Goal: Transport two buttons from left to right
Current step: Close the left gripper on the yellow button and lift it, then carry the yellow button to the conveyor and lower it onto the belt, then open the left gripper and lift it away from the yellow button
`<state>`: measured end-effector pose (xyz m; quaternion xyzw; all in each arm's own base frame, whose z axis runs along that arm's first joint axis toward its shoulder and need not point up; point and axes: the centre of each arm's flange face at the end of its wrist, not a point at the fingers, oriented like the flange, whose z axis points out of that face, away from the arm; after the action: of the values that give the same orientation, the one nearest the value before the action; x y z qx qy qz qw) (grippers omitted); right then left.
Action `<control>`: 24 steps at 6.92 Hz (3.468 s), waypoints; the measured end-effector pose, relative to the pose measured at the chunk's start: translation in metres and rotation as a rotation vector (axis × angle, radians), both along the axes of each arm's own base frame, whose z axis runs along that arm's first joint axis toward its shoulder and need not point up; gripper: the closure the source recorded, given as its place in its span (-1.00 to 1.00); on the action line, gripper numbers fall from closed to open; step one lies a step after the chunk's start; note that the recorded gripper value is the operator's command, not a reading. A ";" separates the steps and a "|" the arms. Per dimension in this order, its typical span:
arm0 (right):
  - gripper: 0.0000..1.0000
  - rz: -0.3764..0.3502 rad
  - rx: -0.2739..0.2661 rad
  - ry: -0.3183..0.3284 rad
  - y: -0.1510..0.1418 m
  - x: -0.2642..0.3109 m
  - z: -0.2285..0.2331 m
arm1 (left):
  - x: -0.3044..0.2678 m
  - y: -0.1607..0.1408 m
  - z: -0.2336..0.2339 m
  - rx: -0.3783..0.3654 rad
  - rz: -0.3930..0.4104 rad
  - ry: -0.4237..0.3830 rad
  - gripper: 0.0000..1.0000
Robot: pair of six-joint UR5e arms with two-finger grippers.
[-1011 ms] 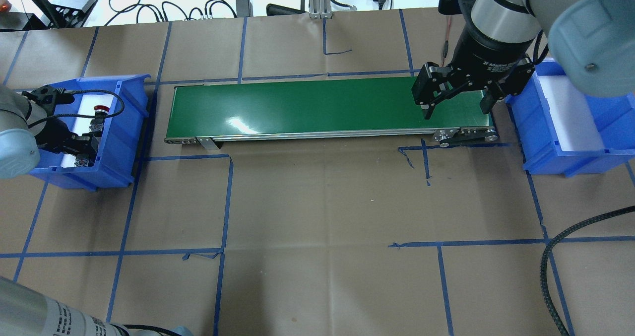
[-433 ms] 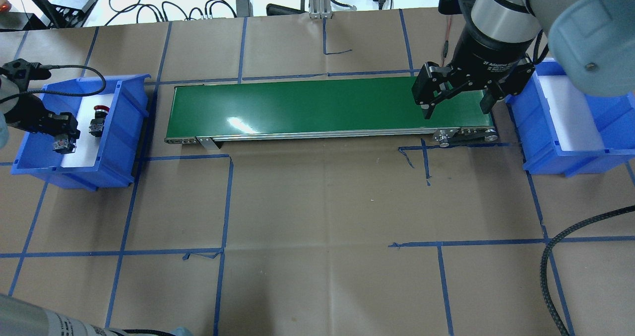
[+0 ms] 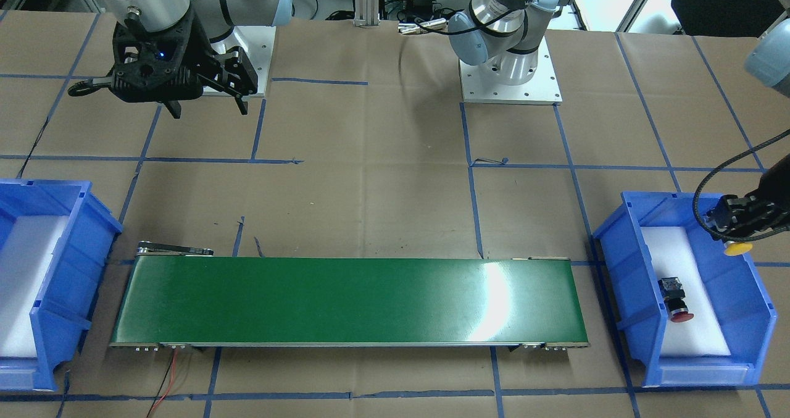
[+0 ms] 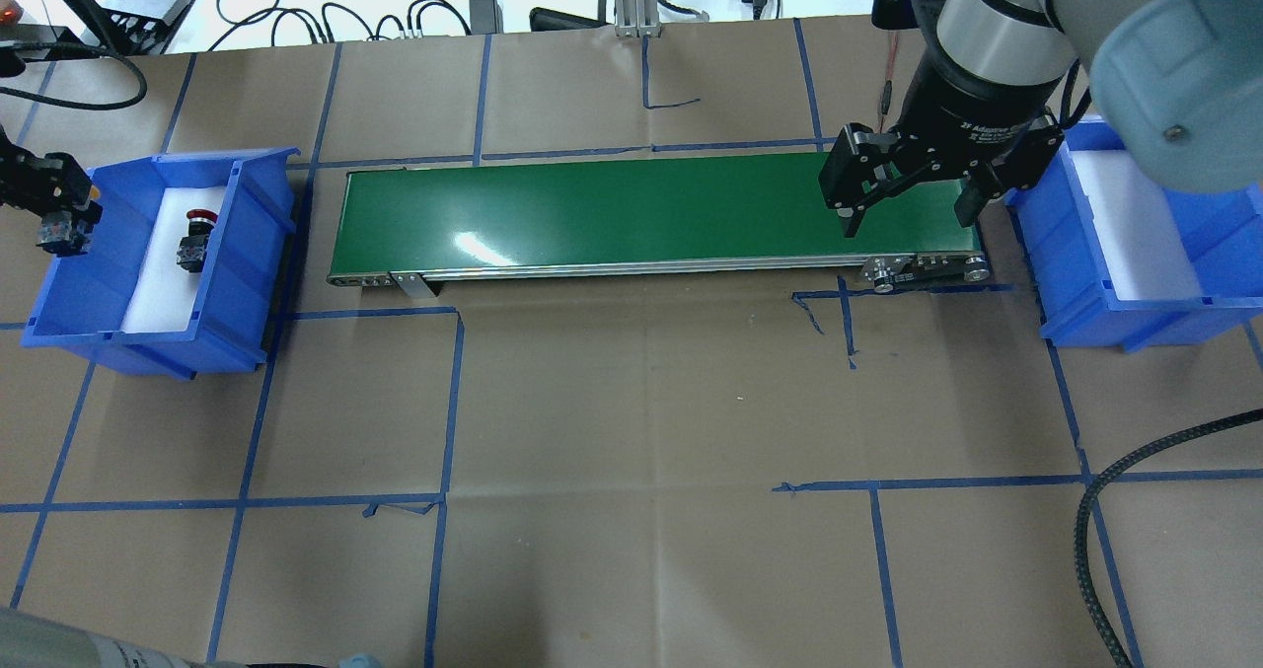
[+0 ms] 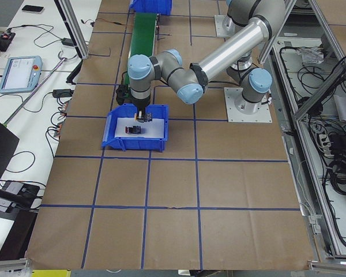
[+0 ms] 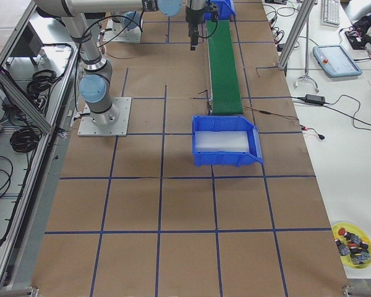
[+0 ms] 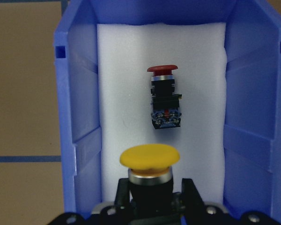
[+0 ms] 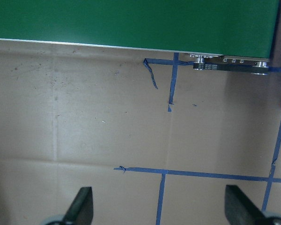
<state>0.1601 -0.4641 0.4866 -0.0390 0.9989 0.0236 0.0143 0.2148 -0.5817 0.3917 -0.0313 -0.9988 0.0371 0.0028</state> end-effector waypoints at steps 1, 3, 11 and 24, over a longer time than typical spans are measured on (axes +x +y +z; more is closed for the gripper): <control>-1.00 0.000 0.000 0.000 0.000 0.000 0.000 | -0.031 -0.016 0.020 -0.001 -0.042 -0.007 0.94; -1.00 -0.001 0.000 0.000 0.000 0.000 0.000 | -0.132 -0.042 0.036 0.004 -0.073 -0.014 0.94; -1.00 -0.001 0.000 -0.001 0.000 0.000 0.000 | -0.344 -0.075 -0.121 0.051 -0.102 -0.006 0.94; -1.00 -0.004 0.001 -0.001 -0.001 -0.001 0.000 | -0.271 -0.066 0.021 0.005 0.019 -0.018 -0.99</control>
<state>0.1588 -0.4647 0.4861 -0.0371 0.9989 0.0242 0.0151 -0.0558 -0.6480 0.4132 -0.0220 -0.9991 0.0345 -0.0064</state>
